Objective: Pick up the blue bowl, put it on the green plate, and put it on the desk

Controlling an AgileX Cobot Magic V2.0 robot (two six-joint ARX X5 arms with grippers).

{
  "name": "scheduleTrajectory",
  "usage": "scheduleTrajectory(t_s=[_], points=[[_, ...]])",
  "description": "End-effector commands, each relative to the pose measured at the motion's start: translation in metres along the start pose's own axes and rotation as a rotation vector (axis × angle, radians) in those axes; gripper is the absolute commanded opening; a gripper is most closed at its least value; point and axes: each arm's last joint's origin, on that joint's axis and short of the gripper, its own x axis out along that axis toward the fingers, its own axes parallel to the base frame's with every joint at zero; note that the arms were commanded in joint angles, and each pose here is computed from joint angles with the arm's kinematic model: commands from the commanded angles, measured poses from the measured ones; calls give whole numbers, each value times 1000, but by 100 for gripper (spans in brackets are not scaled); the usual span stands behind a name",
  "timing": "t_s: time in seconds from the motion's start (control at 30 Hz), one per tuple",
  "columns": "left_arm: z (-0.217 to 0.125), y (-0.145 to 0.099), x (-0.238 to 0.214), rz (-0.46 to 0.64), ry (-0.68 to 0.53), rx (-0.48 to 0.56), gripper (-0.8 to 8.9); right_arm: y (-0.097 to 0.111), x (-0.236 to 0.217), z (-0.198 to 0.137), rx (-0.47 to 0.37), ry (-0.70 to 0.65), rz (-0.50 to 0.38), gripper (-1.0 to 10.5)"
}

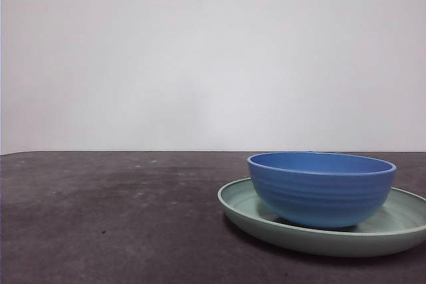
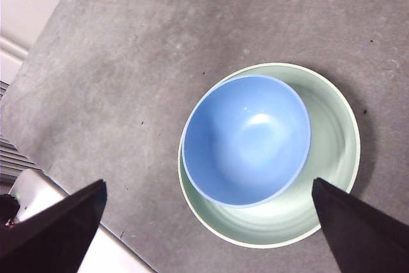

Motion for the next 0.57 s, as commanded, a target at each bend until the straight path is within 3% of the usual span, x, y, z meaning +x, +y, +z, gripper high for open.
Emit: scheduleTrajectory(t_s=[0.03, 0.37, 0.57], points=[[-18, 0, -17, 6, -42, 23, 536, 2, -1, 4, -20, -11, 5, 515], [-104, 1, -22, 4, -147, -9, 535, 2, -1, 4, -20, -11, 6, 515], [-142, 2, -5, 0, -130, -78, 535, 2, -1, 4, -20, -11, 5, 515]])
